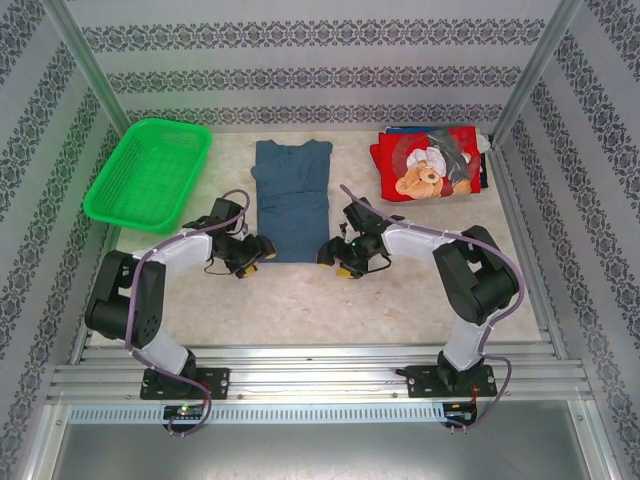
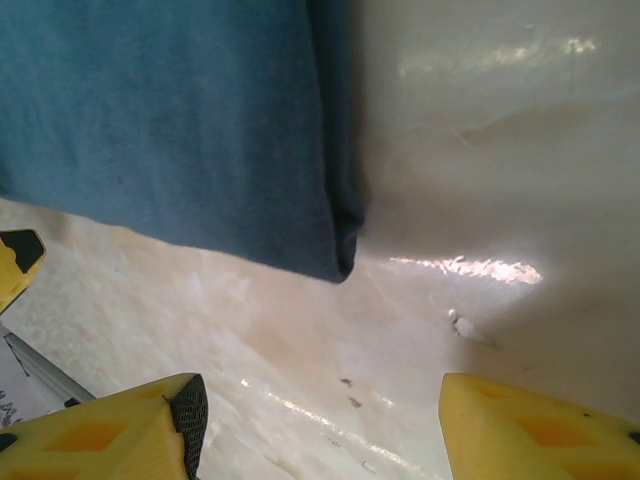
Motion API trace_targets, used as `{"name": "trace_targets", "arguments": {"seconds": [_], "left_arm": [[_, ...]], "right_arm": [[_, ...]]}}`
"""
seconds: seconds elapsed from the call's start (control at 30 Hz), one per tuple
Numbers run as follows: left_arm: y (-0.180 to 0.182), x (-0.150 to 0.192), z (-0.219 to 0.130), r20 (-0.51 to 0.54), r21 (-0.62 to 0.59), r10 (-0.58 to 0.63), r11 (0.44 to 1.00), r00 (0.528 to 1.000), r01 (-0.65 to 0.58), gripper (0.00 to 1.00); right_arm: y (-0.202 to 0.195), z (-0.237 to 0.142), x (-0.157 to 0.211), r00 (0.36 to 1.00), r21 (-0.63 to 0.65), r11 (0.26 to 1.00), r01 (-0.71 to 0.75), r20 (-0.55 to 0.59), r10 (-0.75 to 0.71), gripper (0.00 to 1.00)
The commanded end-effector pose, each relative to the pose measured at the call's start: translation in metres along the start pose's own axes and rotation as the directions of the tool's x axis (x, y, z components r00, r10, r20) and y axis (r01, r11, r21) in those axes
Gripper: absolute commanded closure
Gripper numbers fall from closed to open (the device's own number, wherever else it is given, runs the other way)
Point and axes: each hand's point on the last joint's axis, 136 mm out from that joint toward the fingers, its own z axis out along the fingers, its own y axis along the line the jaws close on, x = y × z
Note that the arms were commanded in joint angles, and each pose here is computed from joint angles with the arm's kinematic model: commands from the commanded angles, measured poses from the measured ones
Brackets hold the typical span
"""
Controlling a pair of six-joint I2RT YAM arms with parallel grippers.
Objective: Fold and stack the t-shirts
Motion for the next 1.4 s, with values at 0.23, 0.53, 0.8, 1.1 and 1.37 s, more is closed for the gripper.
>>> {"name": "trace_targets", "arguments": {"seconds": [0.23, 0.53, 0.8, 1.1, 1.37], "left_arm": [[-0.001, -0.024, 0.011, 0.082, -0.044, 0.014, 0.999, 0.997, -0.010, 0.43], [-0.023, -0.038, 0.016, 0.112, 0.017, 0.018, 1.000, 0.994, -0.020, 0.50], [-0.018, -0.035, 0.023, 0.093, -0.002, 0.017, 1.000, 0.996, -0.017, 0.78], [-0.014, -0.027, 0.015, 0.091, -0.003, 0.026, 1.000, 0.996, -0.026, 0.89], [-0.015, -0.025, 0.012, 0.094, 0.004, 0.027, 1.000, 0.995, -0.028, 0.91]], "right_arm": [[-0.004, 0.006, -0.015, 0.999, -0.001, 1.000, -0.011, 0.031, 0.011, 0.37], [0.000, 0.004, -0.024, 0.999, -0.017, 1.000, -0.017, 0.039, 0.017, 0.37], [0.006, 0.007, -0.033, 0.999, -0.018, 1.000, -0.020, 0.044, 0.021, 0.37], [0.016, 0.008, -0.046, 0.996, -0.042, 0.998, -0.043, 0.073, 0.046, 0.39], [0.011, 0.020, -0.045, 0.996, -0.015, 0.998, -0.066, 0.055, 0.067, 0.44]]}}
